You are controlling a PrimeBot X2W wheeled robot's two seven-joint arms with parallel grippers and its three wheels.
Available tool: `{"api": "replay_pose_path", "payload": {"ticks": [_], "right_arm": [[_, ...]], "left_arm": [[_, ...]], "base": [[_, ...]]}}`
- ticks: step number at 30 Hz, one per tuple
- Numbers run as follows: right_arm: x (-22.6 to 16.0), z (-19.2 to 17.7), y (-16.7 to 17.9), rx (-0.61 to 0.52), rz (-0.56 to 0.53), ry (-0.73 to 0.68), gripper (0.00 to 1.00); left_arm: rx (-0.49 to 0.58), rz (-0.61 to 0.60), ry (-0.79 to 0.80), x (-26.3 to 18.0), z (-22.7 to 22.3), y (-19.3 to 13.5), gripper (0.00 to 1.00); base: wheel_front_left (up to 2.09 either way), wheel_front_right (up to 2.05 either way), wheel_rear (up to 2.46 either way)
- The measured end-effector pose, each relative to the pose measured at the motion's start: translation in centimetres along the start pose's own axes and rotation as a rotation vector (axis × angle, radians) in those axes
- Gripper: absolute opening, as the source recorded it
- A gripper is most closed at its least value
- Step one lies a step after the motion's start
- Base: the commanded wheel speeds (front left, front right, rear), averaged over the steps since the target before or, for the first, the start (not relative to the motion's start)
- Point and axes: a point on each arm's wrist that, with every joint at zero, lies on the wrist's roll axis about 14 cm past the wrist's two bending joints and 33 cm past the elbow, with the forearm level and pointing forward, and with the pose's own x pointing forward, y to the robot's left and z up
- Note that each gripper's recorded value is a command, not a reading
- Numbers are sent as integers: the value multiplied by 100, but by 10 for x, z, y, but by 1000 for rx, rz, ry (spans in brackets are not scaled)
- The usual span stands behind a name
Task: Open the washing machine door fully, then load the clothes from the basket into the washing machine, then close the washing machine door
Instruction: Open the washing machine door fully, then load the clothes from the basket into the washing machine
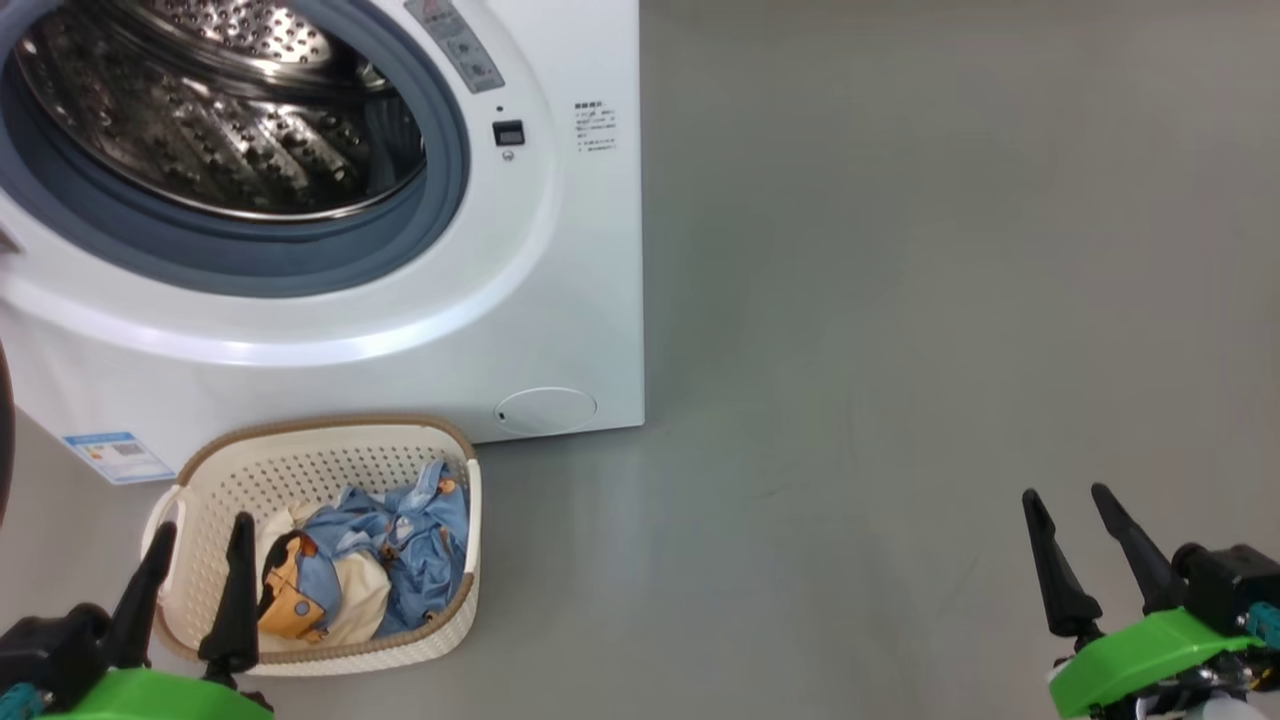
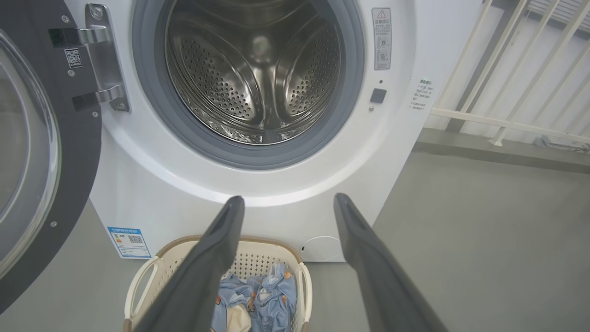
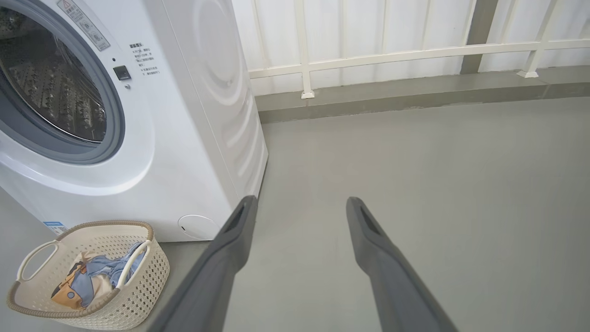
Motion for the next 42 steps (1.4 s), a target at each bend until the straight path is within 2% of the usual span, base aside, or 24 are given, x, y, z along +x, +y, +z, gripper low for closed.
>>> {"api": "replay_pose_path", "payload": {"ticks": [5, 20, 35, 42], "right_arm": [[-10, -4, -5, 1, -15, 10, 100], [-4, -7, 1, 6, 0, 18, 100], [3, -14, 7, 19, 7, 33, 100], [4, -12, 10, 25, 10, 25, 100]], "left_arm": [[0, -5, -1, -3, 1, -2, 100], [-28, 23, 0, -6, 0, 7, 100], [-26, 25, 14, 0, -4, 11, 100], [-34, 23, 11, 1, -4, 8, 100]], "base": [[0, 0, 0], [4, -15, 11], [61, -212, 150], [57, -126, 69]]}}
